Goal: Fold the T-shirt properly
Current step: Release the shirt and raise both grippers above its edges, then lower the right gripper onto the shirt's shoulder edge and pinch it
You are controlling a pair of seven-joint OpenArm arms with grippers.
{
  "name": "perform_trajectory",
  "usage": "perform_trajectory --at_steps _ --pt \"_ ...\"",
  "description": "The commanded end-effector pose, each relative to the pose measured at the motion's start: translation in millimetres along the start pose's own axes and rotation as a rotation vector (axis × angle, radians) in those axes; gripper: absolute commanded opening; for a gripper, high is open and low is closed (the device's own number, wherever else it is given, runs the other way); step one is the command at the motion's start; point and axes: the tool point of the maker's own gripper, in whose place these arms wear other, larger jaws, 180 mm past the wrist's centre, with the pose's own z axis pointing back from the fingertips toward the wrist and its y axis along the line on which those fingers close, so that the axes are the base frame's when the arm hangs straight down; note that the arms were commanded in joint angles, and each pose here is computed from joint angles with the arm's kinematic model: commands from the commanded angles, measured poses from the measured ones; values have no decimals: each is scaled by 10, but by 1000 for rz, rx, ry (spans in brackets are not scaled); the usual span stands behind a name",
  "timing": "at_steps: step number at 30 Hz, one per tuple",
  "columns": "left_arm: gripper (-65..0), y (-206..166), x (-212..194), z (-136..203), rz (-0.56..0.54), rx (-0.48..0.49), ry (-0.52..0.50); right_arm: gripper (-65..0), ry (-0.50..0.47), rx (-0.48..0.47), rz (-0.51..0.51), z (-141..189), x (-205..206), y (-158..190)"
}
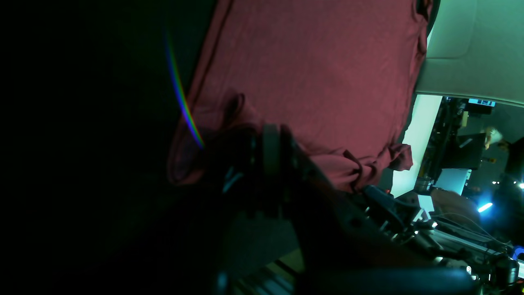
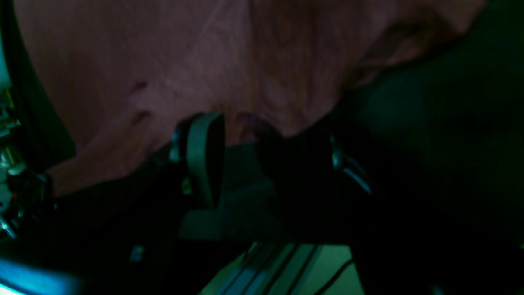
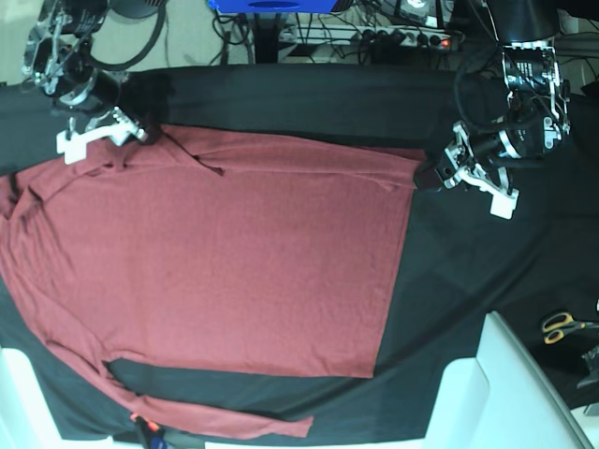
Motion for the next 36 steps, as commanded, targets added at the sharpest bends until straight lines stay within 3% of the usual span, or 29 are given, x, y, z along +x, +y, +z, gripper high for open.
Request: perform_trajectory --at_steps 1,7,9,12,13,22,36 --pt "-650 -61 116 42 -19 -18 -24 -345 -30 -9 5 17 77 -24" --pt "-650 -54 127 52 -19 -16 -27 -356 -49 -10 2 18 99 -37" --pt "-650 -54 127 52 -19 -16 -27 -435 -49 -9 1 18 100 -35" --pt "-650 -54 127 52 -19 -16 -27 -621 -53 -6 4 24 112 -23" --pt "-650 -54 127 52 -19 -16 -27 -650 -52 -6 4 23 109 -23" --pt "-650 -61 116 42 -19 -18 -24 -644 -71 21 63 163 251 189" --pt "-650 -85 159 40 -21 -23 -34 -644 -71 45 23 113 615 528"
